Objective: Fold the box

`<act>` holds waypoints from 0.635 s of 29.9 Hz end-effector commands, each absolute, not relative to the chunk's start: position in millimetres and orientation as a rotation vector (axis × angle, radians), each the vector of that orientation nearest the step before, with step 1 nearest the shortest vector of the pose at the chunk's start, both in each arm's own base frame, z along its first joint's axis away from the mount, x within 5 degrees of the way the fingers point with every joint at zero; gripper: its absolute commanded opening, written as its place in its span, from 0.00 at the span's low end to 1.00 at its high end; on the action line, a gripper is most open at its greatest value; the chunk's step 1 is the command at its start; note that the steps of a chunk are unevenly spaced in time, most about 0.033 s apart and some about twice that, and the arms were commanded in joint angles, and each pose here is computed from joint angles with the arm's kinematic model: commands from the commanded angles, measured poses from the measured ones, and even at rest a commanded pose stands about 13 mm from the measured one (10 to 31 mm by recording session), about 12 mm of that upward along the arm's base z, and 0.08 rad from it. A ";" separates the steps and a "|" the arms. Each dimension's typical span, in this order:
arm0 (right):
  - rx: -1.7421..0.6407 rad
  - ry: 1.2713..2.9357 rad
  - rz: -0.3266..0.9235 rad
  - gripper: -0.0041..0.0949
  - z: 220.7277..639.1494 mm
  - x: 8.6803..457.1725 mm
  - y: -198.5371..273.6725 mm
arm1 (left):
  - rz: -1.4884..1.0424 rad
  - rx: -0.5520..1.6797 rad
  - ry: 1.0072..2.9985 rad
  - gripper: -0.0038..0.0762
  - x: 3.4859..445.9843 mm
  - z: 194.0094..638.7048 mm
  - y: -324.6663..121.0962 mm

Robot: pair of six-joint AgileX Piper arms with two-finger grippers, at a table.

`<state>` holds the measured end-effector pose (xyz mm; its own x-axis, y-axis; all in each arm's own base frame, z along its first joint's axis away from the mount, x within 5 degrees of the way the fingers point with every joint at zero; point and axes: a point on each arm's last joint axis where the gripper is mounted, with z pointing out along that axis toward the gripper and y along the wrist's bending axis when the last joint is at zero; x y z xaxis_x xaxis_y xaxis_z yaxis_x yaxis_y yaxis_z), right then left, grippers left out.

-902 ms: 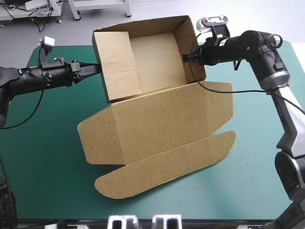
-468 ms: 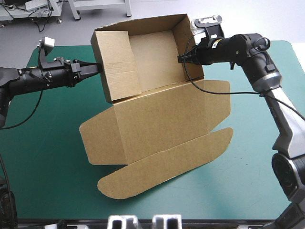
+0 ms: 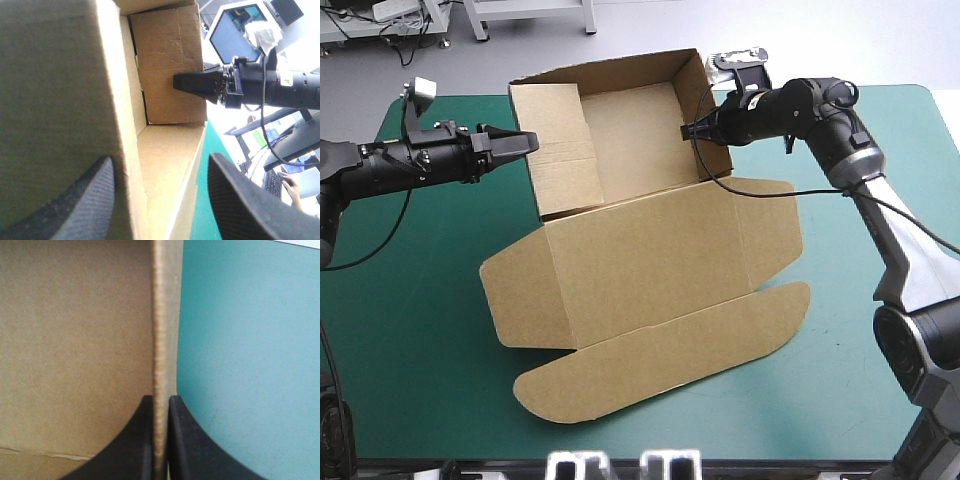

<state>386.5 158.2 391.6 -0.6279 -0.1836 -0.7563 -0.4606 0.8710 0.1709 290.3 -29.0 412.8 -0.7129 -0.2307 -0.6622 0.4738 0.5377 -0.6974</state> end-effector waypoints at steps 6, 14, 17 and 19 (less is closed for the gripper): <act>-0.394 2.086 0.595 0.03 433.6 369.9 161.3 | -1.159 0.240 2.052 0.55 277.3 426.2 -31.9; -0.396 2.033 0.668 0.04 449.8 354.3 170.2 | -0.995 0.142 2.100 0.54 285.6 419.5 -22.5; -0.393 1.997 0.702 0.04 459.9 344.2 177.8 | -0.979 0.113 2.108 0.50 286.8 418.7 -21.0; -0.408 1.989 0.714 0.04 465.6 336.5 182.5 | -0.973 0.107 2.103 0.47 287.5 418.9 -20.5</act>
<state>366.8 176.4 412.5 -0.5898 -0.1466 -0.7941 -0.5047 0.8346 0.2208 295.4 -15.2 396.1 -0.7292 -0.1832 -0.6593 0.3436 0.7353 -0.5843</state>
